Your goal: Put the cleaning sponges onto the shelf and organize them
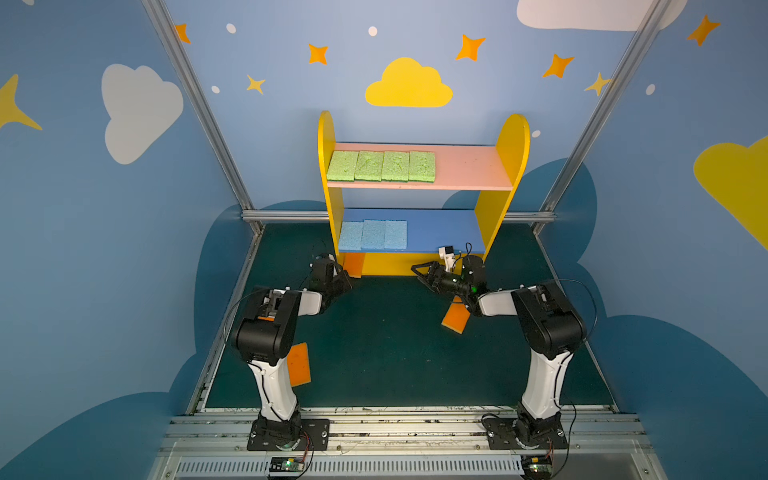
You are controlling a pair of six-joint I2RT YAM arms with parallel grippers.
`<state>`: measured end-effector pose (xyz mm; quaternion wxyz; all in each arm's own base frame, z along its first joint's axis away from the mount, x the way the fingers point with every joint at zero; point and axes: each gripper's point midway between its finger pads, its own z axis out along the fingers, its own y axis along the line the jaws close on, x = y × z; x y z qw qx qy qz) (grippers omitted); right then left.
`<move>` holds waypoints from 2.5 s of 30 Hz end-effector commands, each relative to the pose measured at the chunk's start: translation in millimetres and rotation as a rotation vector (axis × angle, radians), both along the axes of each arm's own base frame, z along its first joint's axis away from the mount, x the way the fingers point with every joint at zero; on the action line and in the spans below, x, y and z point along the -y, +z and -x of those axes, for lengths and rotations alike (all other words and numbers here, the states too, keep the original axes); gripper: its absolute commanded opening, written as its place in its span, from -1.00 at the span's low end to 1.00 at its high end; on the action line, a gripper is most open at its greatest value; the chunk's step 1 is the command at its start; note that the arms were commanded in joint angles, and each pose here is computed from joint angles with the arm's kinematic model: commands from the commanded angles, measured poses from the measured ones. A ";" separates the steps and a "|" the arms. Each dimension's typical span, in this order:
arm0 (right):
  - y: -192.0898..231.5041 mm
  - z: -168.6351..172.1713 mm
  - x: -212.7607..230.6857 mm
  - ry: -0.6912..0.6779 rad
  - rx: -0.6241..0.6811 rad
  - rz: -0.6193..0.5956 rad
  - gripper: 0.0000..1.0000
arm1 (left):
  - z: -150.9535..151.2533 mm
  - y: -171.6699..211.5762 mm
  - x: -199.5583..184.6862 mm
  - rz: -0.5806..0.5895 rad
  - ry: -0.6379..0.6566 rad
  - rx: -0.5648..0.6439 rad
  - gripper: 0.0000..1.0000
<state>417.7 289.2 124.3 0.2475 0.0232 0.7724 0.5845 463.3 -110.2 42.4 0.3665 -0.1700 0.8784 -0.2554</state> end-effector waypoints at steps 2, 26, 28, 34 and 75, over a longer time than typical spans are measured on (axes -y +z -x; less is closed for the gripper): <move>3.6 -4.4 -1.5 0.007 0.022 -0.019 0.67 | 2.0 12.4 1.4 0.011 0.005 0.041 -0.89; -0.7 -8.9 4.3 -0.005 0.010 -0.025 0.67 | -36.4 0.4 10.0 0.011 -0.006 0.030 -0.89; 0.2 -8.3 4.1 -0.004 0.012 -0.024 0.67 | -39.0 2.6 10.7 0.010 -0.008 0.034 -0.90; 2.9 -6.5 4.8 -0.004 0.016 -0.026 0.67 | -33.4 22.4 13.9 0.025 -0.024 0.061 -0.83; -9.2 45.2 -42.3 0.084 -0.054 0.100 0.67 | 271.0 -7.7 -87.0 -0.270 0.300 -0.495 0.99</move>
